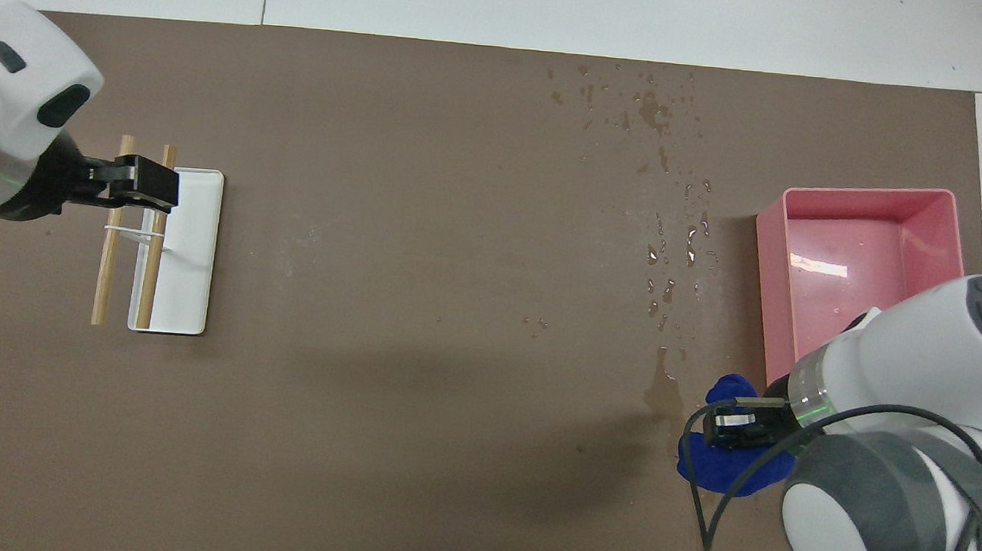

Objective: Wipe water with towel using both arms
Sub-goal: 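Wipe the towel with the right gripper along the water streak away from the robot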

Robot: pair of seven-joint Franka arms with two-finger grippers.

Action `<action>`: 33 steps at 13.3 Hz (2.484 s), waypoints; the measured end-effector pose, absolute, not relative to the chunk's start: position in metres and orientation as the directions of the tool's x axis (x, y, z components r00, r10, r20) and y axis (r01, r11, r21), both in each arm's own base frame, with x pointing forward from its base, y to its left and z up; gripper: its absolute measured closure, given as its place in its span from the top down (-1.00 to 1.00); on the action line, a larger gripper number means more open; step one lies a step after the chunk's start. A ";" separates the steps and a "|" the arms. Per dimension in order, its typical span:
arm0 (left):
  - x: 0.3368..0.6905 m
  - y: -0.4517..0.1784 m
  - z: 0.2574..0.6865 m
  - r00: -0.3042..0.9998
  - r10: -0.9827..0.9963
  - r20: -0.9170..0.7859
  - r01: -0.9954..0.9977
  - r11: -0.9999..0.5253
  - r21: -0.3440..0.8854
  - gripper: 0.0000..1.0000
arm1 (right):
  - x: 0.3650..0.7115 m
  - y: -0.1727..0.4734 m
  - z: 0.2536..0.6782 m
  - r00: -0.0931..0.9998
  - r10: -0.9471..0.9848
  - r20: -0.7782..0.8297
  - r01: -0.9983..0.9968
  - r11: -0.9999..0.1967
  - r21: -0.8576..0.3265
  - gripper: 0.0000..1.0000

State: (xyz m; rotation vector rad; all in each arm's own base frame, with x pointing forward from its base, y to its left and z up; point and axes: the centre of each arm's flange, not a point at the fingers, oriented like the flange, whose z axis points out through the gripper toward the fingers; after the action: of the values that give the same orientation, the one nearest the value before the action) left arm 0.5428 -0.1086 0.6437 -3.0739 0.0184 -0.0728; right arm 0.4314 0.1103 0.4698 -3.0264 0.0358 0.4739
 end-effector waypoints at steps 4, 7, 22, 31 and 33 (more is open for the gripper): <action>0.544 -0.090 0.646 0.998 -0.065 0.007 -0.065 -0.995 -0.070 1.00 | 0.427 0.101 0.442 0.960 -0.026 -0.280 -0.049 -0.996 -0.076 -0.67; 0.543 -0.088 0.642 0.998 -0.060 -0.013 -0.061 -0.996 -0.071 1.00 | 0.438 0.085 0.419 0.963 -0.040 -0.266 -0.065 -0.994 -0.085 -0.67; 0.543 -0.058 0.647 0.993 -0.115 -0.014 -0.115 -0.993 0.006 1.00 | 0.472 0.117 0.319 0.946 -0.239 -0.221 -0.271 -0.954 -0.128 -0.67; 0.544 -0.051 0.647 0.995 -0.100 -0.015 -0.100 -0.995 0.006 1.00 | 0.506 0.114 0.311 0.981 -0.169 -0.096 -0.184 -0.967 -0.175 -0.67; 0.544 -0.051 0.647 0.995 -0.100 -0.016 -0.100 -0.995 0.006 1.00 | 0.531 0.114 0.316 0.985 -0.159 -0.067 -0.169 -0.968 -0.185 -0.67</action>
State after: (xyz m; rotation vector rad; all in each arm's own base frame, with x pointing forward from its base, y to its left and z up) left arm 0.5439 -0.0506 0.6467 -3.1423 0.1582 0.0250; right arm 0.5311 0.1136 0.3161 -2.9396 0.2449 0.0766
